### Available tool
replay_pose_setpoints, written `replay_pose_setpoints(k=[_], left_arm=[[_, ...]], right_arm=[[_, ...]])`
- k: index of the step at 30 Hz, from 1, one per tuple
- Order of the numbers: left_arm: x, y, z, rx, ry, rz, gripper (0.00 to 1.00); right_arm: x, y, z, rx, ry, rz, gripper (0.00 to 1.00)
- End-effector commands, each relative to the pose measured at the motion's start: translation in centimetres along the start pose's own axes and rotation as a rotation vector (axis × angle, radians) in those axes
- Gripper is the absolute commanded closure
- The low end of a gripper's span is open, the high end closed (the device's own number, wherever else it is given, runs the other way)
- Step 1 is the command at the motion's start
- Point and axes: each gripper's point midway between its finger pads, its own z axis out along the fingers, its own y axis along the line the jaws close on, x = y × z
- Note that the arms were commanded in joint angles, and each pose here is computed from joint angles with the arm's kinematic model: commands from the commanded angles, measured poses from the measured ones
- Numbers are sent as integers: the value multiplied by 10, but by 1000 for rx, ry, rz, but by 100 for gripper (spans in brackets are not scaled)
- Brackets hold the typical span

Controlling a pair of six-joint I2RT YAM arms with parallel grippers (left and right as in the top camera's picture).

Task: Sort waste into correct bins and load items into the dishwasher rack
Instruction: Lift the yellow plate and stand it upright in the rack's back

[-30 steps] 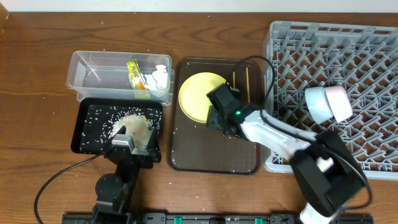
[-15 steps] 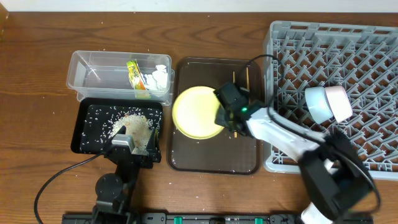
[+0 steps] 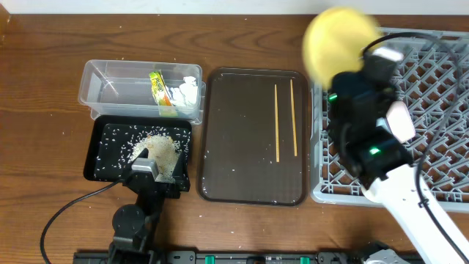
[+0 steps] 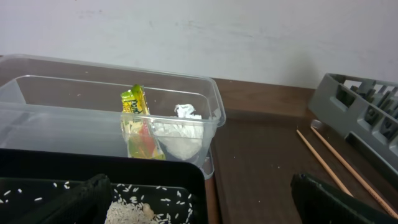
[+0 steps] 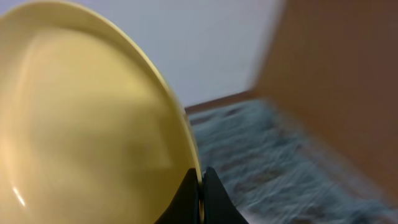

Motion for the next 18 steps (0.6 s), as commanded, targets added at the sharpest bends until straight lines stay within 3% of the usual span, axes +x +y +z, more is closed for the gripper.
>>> replay_pose_setpoints(k=[1,5,9,18], left_arm=[[15,3,2,-4,36,-3,6],[15,3,2,-4,36,-3,6],[15,3,2,-4,36,-3,6],[15,3,2,-4,36,-3,6]], right_arm=[[-13,-63,25,316,-16,-172,99],[-15,-93,58,447,-25,-131,99],[10,-98,91,511,21,-176,99],[79,-64,147,506,95,-291,99]])
